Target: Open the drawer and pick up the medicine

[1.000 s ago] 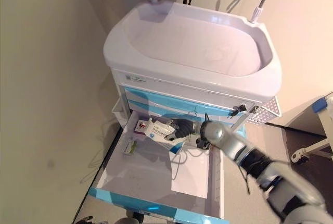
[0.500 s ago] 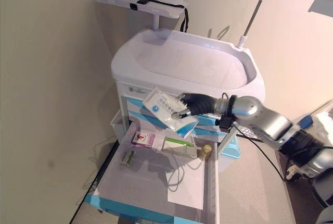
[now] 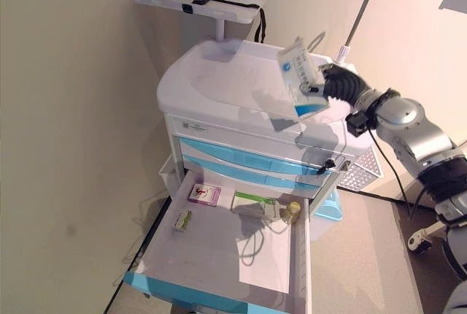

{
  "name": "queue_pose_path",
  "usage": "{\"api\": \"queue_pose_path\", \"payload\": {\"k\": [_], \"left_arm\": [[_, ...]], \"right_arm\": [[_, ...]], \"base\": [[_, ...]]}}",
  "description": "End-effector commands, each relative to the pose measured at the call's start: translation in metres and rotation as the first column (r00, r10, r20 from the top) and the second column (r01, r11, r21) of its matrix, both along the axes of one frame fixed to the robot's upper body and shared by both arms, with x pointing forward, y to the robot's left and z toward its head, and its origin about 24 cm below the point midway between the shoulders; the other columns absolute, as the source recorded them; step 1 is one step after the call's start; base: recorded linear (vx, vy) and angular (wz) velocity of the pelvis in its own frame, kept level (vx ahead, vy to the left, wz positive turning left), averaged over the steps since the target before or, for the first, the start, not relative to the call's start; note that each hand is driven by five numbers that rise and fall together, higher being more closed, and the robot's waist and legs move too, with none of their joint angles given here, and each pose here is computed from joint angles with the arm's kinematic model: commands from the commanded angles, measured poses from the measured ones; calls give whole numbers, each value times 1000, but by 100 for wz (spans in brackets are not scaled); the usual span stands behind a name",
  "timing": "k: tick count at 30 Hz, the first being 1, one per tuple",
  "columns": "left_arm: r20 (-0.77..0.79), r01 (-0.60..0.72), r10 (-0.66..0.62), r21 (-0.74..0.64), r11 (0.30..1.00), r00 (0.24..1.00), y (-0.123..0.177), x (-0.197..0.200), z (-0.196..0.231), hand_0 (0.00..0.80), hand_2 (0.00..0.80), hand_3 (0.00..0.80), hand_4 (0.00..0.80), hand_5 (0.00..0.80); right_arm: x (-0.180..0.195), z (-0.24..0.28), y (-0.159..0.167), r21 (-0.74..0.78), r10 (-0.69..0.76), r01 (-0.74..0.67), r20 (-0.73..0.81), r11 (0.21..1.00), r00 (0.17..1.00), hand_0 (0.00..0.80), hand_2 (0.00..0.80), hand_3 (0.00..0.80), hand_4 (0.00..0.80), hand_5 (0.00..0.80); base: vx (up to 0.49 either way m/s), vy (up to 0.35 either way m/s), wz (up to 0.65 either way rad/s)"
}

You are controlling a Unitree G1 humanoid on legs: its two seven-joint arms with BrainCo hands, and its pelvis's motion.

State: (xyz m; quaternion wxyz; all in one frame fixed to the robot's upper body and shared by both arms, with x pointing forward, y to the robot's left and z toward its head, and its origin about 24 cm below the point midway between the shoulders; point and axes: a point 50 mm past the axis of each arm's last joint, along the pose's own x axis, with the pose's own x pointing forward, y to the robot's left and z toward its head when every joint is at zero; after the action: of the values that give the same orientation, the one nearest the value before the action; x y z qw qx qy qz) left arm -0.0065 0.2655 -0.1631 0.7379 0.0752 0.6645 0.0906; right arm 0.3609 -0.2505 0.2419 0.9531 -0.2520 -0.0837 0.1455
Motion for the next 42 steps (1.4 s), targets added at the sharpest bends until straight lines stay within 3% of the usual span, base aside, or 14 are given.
{"api": "queue_pose_path", "payload": {"k": [1,10,17,21,27,33,42], "left_arm": [[-29,-16,17,36,999,999,13,-2,3,0,0,0,0,0],[-22,-35,36,59,998,999,18,4,5,0,0,0,0,0],[13,-20,19,74,997,1000,21,16,6,0,0,0,0,0],[49,12,-16,84,996,999,23,31,8,0,0,0,0,0],[81,52,-59,94,994,995,25,45,10,0,0,0,0,0],[83,67,-75,97,993,994,27,50,11,0,0,0,0,0],[100,91,-99,87,992,990,23,59,11,0,0,0,0,0]], "right_arm": [[8,52,-2,-4,-85,88,199,996,976,800,800,800,800,800],[37,70,-20,-74,-396,421,225,904,890,800,800,800,800,800],[44,72,-19,-143,-470,504,220,852,855,800,800,800,800,800],[42,71,-32,-233,-538,581,225,780,812,800,800,800,800,800],[39,66,-43,-478,-549,603,266,638,792,800,800,800,800,800],[38,56,-50,-600,-563,585,255,545,786,800,800,800,800,800],[42,42,-44,-693,-542,526,228,493,809,800,800,800,800,800]], "base": [[6,7,9],[15,1,8],[20,-4,15],[16,-7,28],[12,-5,21],[7,-2,9],[3,-3,4]]}}
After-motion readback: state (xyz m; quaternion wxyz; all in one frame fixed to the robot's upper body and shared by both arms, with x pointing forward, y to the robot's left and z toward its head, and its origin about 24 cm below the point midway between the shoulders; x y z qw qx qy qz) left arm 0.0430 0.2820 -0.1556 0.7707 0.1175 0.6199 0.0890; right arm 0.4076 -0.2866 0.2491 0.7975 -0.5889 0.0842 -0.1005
